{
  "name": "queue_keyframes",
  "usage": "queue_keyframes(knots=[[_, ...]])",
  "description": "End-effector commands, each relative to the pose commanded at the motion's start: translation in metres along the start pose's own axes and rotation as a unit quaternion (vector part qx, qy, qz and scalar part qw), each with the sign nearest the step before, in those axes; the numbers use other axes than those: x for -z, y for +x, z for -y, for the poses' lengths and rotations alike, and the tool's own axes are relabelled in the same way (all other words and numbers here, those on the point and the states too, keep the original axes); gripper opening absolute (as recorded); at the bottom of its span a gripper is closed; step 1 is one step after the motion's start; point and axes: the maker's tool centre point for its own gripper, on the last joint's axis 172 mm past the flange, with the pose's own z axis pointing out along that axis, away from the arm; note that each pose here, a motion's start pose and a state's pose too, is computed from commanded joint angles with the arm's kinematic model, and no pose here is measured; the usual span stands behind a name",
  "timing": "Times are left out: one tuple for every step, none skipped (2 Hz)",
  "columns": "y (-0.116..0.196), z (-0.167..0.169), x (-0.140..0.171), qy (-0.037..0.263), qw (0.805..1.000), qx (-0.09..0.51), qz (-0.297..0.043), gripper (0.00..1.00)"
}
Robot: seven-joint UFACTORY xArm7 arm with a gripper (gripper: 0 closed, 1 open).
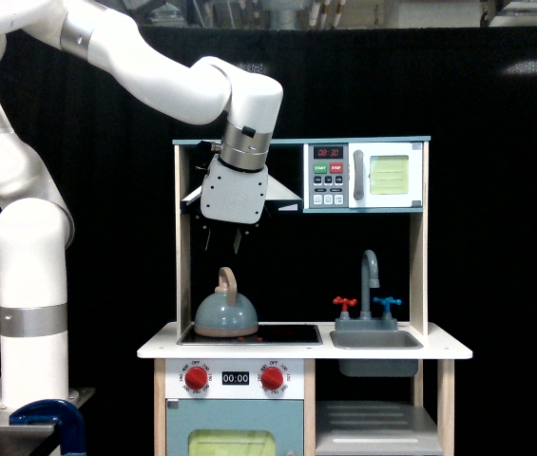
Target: Place the teapot on the stove
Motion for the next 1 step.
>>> queue_keyframes(knots=[[-0.006,0.0065,0.0003,0.0,1.0,0.0,0.0,1.0]])
